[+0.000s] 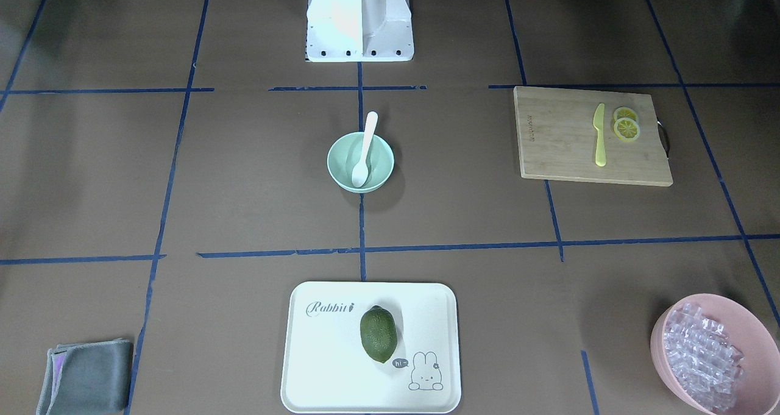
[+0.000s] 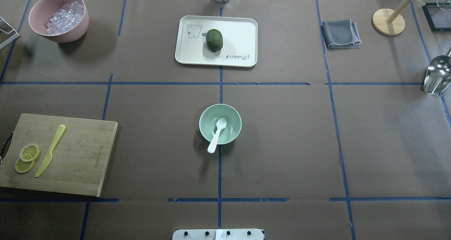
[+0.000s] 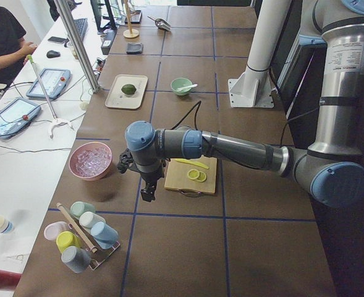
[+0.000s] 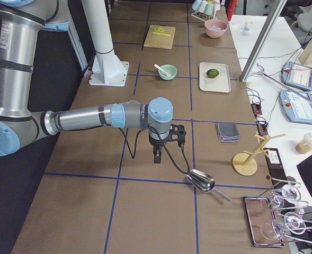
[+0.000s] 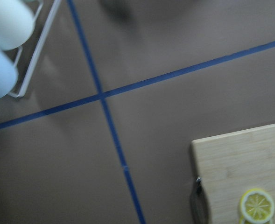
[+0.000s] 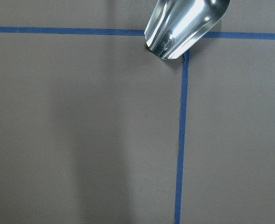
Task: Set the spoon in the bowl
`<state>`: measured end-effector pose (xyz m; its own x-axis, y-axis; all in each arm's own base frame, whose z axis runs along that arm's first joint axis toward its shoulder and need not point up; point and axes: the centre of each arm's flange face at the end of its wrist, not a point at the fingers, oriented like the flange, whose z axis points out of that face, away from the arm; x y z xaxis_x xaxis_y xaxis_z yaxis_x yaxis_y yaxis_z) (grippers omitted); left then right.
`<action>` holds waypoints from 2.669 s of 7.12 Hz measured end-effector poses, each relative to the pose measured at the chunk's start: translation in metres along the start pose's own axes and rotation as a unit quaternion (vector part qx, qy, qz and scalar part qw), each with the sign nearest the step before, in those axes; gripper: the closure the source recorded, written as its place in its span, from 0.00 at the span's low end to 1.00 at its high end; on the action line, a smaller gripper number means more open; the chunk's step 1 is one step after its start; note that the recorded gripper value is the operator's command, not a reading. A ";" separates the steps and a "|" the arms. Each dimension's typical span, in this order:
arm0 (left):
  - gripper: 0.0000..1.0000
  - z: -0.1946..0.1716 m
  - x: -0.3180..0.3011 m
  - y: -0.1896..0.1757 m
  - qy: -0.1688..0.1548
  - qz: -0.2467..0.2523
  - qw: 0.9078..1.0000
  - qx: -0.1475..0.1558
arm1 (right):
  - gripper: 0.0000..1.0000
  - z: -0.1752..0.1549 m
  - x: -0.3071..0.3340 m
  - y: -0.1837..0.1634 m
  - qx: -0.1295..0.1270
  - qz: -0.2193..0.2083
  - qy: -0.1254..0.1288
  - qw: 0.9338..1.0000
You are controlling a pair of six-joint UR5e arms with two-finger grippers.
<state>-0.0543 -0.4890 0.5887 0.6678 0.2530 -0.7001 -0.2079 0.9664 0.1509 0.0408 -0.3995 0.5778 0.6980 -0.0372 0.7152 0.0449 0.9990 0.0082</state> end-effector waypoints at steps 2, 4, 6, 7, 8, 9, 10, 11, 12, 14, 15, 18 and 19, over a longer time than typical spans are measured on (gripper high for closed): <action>0.00 0.006 -0.010 0.016 0.007 -0.021 1.000 -0.017 | 0.00 0.001 0.009 0.003 -0.002 -0.005 0.000 1.000; 0.00 0.007 -0.010 0.022 0.008 -0.025 0.999 -0.019 | 0.00 0.005 0.013 0.006 -0.006 -0.003 -0.002 1.000; 0.00 0.009 -0.011 0.026 0.005 -0.025 0.999 -0.021 | 0.00 0.008 0.017 0.010 -0.008 -0.001 -0.002 1.000; 0.00 0.009 -0.011 0.027 0.005 -0.025 0.999 -0.021 | 0.00 0.010 0.019 0.010 -0.010 0.000 -0.001 1.000; 0.00 0.011 -0.011 0.028 0.007 -0.024 0.999 -0.021 | 0.00 0.010 0.019 0.011 -0.011 0.000 -0.001 1.000; 0.00 0.012 -0.012 0.027 0.008 -0.023 1.000 -0.019 | 0.00 0.009 0.019 0.013 -0.010 -0.001 -0.002 1.000; 0.00 0.014 -0.014 0.027 0.008 -0.024 0.999 -0.020 | 0.00 0.007 0.018 0.015 -0.007 -0.003 -0.002 1.000; 0.00 0.017 -0.016 0.028 0.009 -0.028 0.999 -0.024 | 0.00 0.006 0.017 0.015 -0.006 -0.004 -0.002 1.000; 0.00 0.018 -0.017 0.028 0.010 -0.031 0.999 -0.025 | 0.00 0.005 0.017 0.015 -0.005 -0.005 -0.003 1.000; 0.00 0.019 -0.017 0.028 0.013 -0.063 0.998 -0.024 | 0.00 0.004 0.016 0.015 -0.005 -0.004 -0.005 1.000; 0.00 0.021 -0.017 0.029 0.018 -0.075 0.997 -0.023 | 0.00 0.004 0.016 0.015 -0.005 -0.004 -0.005 1.000; 0.00 0.022 -0.018 0.025 0.017 -0.066 0.998 -0.007 | 0.00 0.005 0.016 0.015 -0.006 -0.003 -0.007 1.000; 0.00 0.022 -0.018 0.023 0.016 -0.063 0.998 -0.004 | 0.00 0.005 0.016 0.015 -0.007 -0.003 -0.007 1.000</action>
<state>-0.0554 -0.4707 0.6195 0.6651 0.1286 -0.7356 -0.1302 0.9899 0.0553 0.0490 -0.3852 0.5927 0.6873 -0.0425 0.7251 0.0584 0.9983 0.0031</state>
